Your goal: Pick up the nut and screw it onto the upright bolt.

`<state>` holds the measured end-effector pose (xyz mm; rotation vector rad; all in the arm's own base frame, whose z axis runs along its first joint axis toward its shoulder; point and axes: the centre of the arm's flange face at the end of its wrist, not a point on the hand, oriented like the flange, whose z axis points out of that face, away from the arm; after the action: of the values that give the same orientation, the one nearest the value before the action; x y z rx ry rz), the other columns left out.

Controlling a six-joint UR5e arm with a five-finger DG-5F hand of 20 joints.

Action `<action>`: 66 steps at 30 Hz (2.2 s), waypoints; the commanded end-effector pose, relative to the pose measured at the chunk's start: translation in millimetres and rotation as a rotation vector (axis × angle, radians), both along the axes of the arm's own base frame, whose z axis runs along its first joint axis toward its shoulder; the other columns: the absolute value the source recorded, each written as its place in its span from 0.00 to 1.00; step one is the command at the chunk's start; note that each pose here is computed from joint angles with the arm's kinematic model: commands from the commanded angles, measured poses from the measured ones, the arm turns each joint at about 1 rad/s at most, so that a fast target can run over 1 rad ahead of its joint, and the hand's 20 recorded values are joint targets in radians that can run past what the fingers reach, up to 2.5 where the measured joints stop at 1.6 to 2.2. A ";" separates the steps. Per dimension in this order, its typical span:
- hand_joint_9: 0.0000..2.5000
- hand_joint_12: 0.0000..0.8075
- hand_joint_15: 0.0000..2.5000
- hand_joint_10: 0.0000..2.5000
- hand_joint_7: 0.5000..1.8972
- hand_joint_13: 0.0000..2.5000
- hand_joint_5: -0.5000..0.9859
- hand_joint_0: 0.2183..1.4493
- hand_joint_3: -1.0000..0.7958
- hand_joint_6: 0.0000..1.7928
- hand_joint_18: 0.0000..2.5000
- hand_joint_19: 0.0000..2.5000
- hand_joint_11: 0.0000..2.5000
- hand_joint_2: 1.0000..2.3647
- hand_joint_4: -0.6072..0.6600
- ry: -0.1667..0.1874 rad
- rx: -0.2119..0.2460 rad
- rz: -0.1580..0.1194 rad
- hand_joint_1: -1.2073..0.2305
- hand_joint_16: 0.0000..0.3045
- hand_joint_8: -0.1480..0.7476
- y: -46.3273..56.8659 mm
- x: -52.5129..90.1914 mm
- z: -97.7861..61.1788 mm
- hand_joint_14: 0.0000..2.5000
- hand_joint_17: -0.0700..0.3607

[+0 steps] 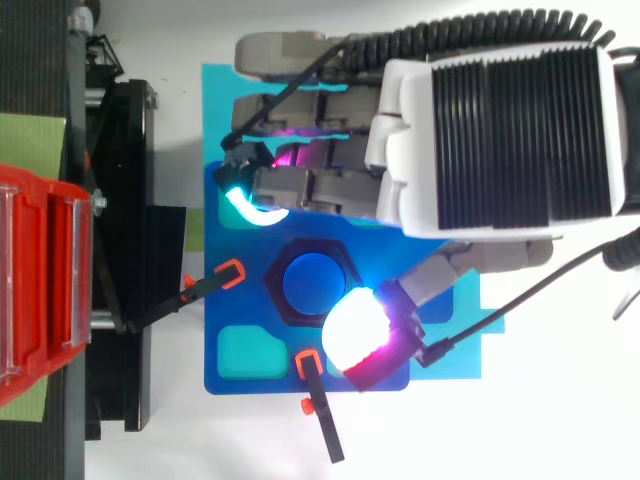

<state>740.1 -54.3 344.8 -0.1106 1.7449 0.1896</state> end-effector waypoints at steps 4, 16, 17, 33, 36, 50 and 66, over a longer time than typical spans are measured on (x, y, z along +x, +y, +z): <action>0.25 0.37 0.00 0.00 0.12 0.09 0.25 0.20 0.28 0.28 0.00 0.00 0.00 0.00 0.65 -0.013 0.013 0.008 0.74 0.11 0.41 10.6 1.9 -4.3 0.00 0.34; 0.00 0.35 0.00 0.00 0.07 0.00 0.21 0.19 0.28 0.28 0.00 0.00 0.00 0.00 0.59 -0.013 0.020 0.017 0.79 0.12 0.30 19.6 2.6 -4.1 0.00 0.35; 0.00 0.35 0.00 0.00 0.07 0.00 0.21 0.19 0.28 0.28 0.00 0.00 0.00 0.00 0.59 -0.011 0.020 0.019 0.80 0.12 0.30 20.7 2.5 -4.3 0.00 0.35; 0.01 0.35 0.00 0.00 0.11 0.00 0.22 0.20 0.28 0.28 0.00 0.00 0.00 0.00 0.62 0.007 0.019 0.020 0.78 0.12 0.34 21.5 -0.4 -12.3 0.00 0.35; 0.03 0.35 0.00 0.00 0.14 0.00 0.23 0.20 0.28 0.28 0.00 0.00 0.00 0.00 0.63 0.009 0.019 0.020 0.76 0.12 0.36 21.4 -0.5 -12.4 0.00 0.35; 0.08 0.33 0.00 0.00 0.32 0.00 0.26 0.22 0.28 0.28 0.00 0.00 0.00 0.00 0.68 0.021 0.016 0.015 0.73 0.10 0.39 17.9 -2.1 -13.4 0.00 0.33; 0.16 0.31 0.00 0.00 0.47 0.05 0.30 0.23 0.28 0.28 0.00 0.00 0.00 0.00 0.67 0.030 0.016 0.011 0.69 0.09 0.42 13.4 -3.5 -14.7 0.00 0.30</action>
<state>737.1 -40.4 330.4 -0.1064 1.7690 0.2135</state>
